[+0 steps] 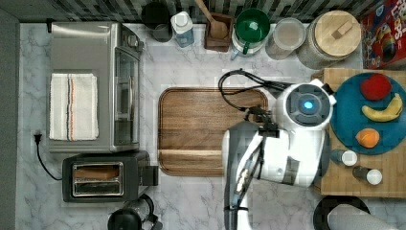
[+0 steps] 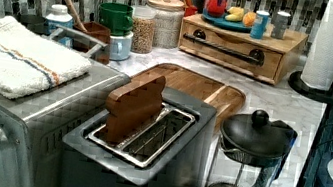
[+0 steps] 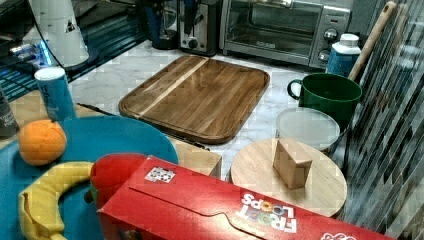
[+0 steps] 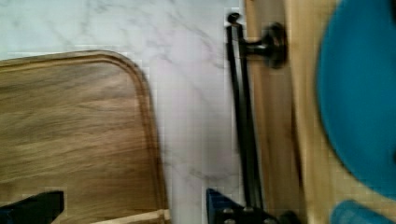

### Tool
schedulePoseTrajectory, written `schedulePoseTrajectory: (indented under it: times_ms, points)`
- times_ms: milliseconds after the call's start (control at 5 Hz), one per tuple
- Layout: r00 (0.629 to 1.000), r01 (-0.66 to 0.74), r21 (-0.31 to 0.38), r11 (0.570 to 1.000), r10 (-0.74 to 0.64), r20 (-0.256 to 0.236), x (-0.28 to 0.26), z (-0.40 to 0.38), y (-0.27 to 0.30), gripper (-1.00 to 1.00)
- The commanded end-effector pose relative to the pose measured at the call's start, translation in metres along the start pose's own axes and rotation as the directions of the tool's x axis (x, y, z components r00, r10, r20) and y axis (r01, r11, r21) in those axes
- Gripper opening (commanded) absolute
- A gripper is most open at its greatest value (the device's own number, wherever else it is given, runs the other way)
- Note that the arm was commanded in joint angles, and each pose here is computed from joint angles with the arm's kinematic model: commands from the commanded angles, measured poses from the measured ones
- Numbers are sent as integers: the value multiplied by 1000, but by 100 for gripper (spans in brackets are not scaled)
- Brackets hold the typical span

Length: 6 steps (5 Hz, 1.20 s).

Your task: Open the drawer.

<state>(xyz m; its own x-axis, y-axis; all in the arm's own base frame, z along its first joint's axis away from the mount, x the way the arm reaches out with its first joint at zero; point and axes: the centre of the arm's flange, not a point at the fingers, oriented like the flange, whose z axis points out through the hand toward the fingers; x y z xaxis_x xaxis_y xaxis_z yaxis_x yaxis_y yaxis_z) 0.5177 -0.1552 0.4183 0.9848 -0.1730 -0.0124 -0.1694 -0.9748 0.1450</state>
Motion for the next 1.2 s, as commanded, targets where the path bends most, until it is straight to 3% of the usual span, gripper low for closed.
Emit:
schedulePoseTrajectory:
  times_ms: [200,800,1200]
  points:
    - [988,132,-64,989,-136,-72,16,25,6,100]
    - [980,165,-66,984,-171,-105,26,85,48,100]
    - [990,101,-72,992,-107,-92,15,119,62,100]
